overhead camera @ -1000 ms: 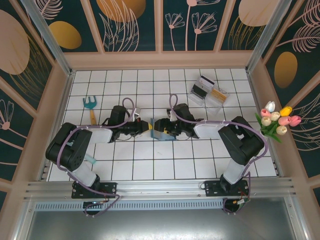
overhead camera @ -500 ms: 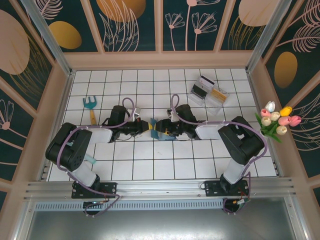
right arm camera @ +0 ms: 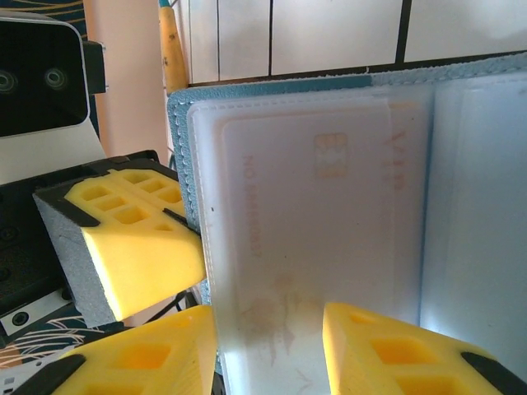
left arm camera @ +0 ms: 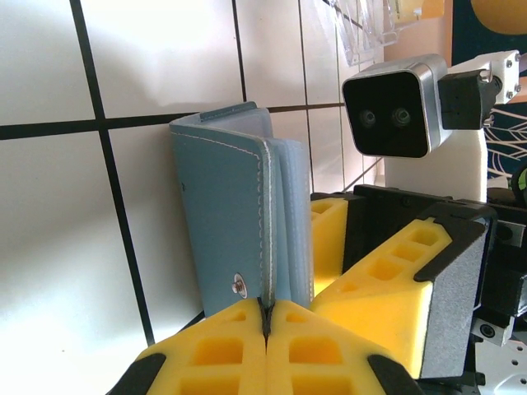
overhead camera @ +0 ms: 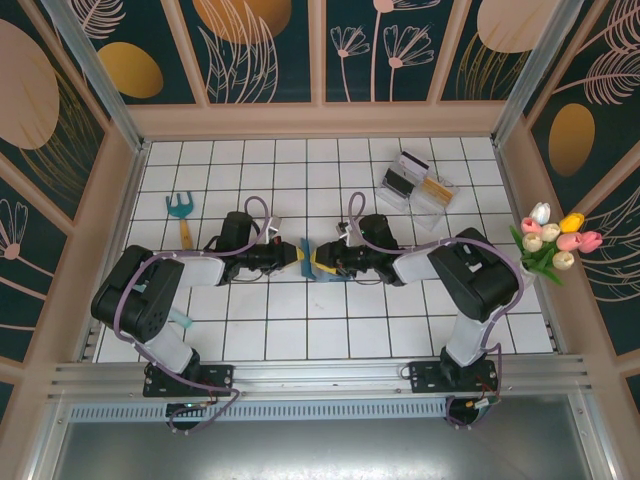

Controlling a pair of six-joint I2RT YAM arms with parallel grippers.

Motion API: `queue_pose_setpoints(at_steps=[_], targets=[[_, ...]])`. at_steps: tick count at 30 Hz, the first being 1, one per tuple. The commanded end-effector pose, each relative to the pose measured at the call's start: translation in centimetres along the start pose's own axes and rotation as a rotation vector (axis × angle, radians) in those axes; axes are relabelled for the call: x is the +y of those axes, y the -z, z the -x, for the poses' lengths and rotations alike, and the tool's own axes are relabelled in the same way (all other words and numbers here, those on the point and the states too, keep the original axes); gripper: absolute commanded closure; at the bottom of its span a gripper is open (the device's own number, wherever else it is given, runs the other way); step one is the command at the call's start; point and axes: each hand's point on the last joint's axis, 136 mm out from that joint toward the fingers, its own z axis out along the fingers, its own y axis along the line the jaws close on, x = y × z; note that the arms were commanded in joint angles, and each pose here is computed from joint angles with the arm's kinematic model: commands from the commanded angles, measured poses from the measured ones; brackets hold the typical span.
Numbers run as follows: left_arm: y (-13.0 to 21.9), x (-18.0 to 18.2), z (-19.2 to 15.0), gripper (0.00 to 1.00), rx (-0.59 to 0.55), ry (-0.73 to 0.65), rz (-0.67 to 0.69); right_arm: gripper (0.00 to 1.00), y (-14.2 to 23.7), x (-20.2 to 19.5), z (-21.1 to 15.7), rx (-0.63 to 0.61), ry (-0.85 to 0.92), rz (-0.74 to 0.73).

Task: Take the credit cards out of the card holder

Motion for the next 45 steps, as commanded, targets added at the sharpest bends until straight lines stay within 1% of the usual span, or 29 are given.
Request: queue_pose_setpoints(at_steps=[1,8,11,13,21,24,28,29,31,34,37,41,45], targets=[[0.0,-0.4,0.1,1.0,0.006,-0.026,-0.011,0.6,0.0,-0.6,0.1,0.001,-0.01,-0.012],[0.0,-0.1,0.1,1.0,0.004,-0.022,0.006,0.68,0.2,-1.4,0.1,-0.01,-0.054,-0.024],[0.0,0.5,0.1,1.0,0.005,-0.013,0.033,0.73,0.5,-1.7,0.2,-0.023,-0.074,-0.035],[0.0,1.1,0.0,1.0,0.008,-0.006,0.062,0.77,0.7,-1.9,0.3,-0.029,-0.084,-0.046],[-0.2,1.8,-0.1,1.0,0.013,0.008,0.091,0.78,1.1,-2.2,0.6,-0.048,-0.076,-0.094],[-0.2,2.1,0.0,1.0,0.014,0.01,0.107,0.78,1.3,-2.3,0.8,-0.054,-0.07,-0.117],[0.0,2.7,0.0,0.99,0.016,0.011,0.152,0.75,1.2,-2.5,0.9,-0.046,-0.056,-0.163],[0.1,2.7,0.0,0.96,0.017,0.01,0.155,0.75,1.1,-2.4,0.8,-0.04,-0.05,-0.168],[0.3,2.5,0.2,0.86,0.01,0.004,0.177,0.74,1.0,-2.2,0.9,-0.034,-0.038,-0.175],[1.2,2.5,1.2,0.7,-0.026,-0.024,0.252,0.73,0.7,-2.2,1.0,-0.025,-0.034,-0.19],[2.5,2.2,2.3,0.61,-0.077,-0.061,0.327,0.72,0.4,-2.3,0.9,-0.016,-0.032,-0.197],[3.9,0.4,3.7,0.57,-0.147,-0.114,0.342,0.7,0.2,-2.6,0.8,-0.008,-0.032,-0.218],[4.1,-2.7,4.5,0.6,-0.181,-0.142,0.248,0.69,0.1,-2.7,0.8,-0.005,-0.032,-0.231]])
